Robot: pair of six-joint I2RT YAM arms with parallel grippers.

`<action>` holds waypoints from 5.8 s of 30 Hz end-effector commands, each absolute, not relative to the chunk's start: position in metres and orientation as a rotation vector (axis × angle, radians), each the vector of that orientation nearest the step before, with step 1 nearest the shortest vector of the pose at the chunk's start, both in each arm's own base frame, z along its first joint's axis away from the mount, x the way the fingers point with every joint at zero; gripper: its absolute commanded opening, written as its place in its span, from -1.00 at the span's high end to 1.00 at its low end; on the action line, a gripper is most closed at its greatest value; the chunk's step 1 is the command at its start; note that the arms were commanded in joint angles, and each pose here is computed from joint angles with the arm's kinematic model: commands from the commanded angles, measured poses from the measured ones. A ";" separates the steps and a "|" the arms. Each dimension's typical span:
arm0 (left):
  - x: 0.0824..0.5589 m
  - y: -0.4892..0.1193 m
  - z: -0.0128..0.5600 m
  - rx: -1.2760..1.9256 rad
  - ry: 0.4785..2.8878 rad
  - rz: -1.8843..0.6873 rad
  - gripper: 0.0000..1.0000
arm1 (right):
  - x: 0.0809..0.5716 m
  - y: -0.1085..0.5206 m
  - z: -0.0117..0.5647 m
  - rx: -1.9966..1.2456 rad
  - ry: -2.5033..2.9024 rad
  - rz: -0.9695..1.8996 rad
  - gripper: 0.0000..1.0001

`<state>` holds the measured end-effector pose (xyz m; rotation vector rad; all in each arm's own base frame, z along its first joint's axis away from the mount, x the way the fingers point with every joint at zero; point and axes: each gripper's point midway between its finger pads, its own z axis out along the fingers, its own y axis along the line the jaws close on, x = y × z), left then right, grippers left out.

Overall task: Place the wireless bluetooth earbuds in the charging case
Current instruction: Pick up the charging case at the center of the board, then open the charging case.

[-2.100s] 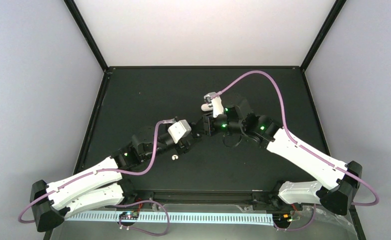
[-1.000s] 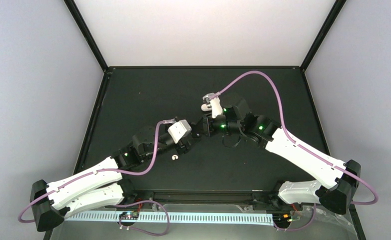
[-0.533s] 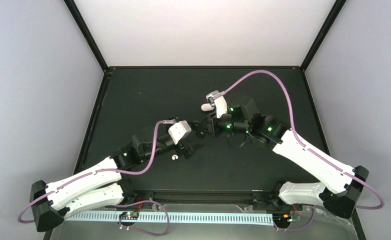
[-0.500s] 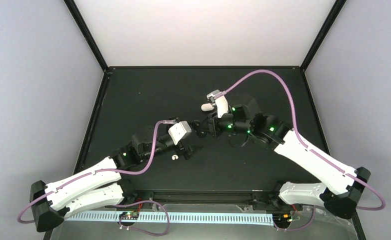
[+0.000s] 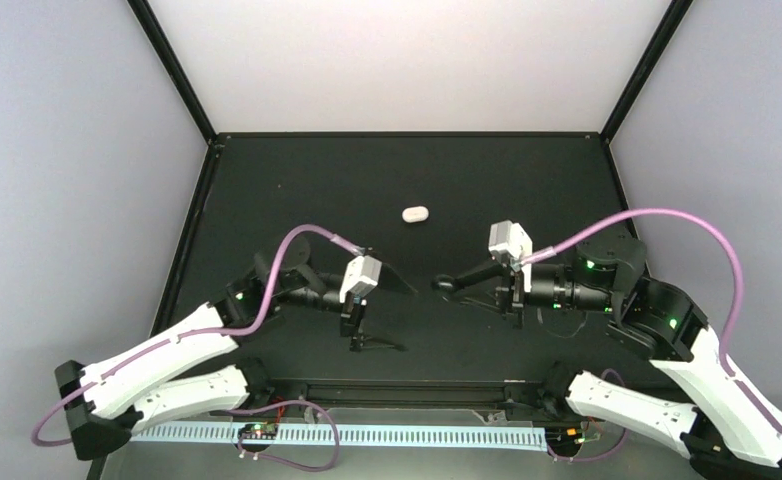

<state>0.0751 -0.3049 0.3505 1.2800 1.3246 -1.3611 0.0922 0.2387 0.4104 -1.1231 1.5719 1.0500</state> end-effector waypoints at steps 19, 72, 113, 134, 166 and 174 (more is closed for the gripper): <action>0.094 -0.331 0.349 1.332 1.386 -1.374 -0.52 | 0.078 0.264 0.370 -1.318 1.596 1.166 0.98; 0.097 -0.333 0.363 1.227 1.363 -1.450 0.22 | 0.096 0.269 0.376 -1.158 1.549 1.173 0.98; 0.099 -0.329 0.366 1.209 1.337 -1.409 0.97 | 0.102 0.262 0.392 -1.071 1.541 1.150 -0.19; 0.160 -0.244 0.442 0.718 1.050 -1.315 0.97 | 0.193 0.224 0.465 -0.494 1.489 0.807 -0.99; 0.093 -0.235 0.387 0.911 1.027 -1.512 0.97 | 0.185 0.281 0.387 -0.711 1.794 0.965 -0.99; 0.078 -0.225 0.385 0.978 1.016 -1.401 0.97 | 0.148 0.284 0.409 -0.749 1.730 0.951 -0.99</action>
